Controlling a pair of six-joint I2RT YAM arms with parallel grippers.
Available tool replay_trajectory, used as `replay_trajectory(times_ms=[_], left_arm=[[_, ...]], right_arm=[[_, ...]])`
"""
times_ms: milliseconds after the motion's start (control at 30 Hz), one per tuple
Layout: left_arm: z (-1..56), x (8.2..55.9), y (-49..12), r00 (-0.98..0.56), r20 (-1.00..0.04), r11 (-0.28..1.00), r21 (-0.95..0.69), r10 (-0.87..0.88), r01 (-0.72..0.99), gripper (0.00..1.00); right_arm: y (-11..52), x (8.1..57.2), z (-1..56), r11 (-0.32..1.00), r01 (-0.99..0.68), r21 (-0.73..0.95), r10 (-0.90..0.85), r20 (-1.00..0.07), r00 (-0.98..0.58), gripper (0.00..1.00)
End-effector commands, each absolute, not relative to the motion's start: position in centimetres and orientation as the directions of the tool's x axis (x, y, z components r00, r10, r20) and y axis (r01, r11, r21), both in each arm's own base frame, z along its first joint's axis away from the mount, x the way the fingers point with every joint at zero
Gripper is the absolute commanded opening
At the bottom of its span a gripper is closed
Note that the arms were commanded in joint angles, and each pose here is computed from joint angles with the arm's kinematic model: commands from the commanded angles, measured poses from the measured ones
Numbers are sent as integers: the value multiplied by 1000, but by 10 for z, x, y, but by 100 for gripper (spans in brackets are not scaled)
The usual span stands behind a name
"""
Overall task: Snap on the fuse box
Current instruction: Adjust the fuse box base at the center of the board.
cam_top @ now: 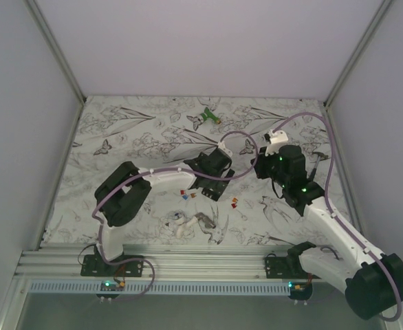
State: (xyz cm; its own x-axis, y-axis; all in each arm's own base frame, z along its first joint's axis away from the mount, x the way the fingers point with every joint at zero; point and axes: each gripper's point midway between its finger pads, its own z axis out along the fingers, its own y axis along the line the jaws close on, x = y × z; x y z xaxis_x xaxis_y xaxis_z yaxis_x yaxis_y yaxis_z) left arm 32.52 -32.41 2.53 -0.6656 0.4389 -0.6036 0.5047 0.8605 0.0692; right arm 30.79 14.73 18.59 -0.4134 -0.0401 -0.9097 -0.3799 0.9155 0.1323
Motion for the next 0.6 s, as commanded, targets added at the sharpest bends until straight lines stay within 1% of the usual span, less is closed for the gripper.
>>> replay_trajectory(times_ms=[0, 100, 267, 433, 567], left_arm=[[34, 320, -288, -676, -570, 874, 180, 467, 452, 100], [37, 321, -281, -684, -566, 879, 180, 460, 442, 98], [36, 311, -294, -723, -553, 887, 65, 414, 458, 86], [29, 298, -296, -791, -507, 914, -13, 343, 405, 78], [22, 291, -293, -839, -465, 940, -42, 282, 339, 75]], right_arm=[[148, 311, 190, 915, -378, 138, -28, -915, -402, 0], [148, 311, 191, 916, -378, 137, -28, -915, -401, 0], [149, 312, 190, 915, -378, 143, -25, -913, -406, 0], [150, 312, 191, 911, -384, 148, -23, -913, -408, 0], [152, 312, 190, 908, -390, 154, -22, -912, -411, 0]])
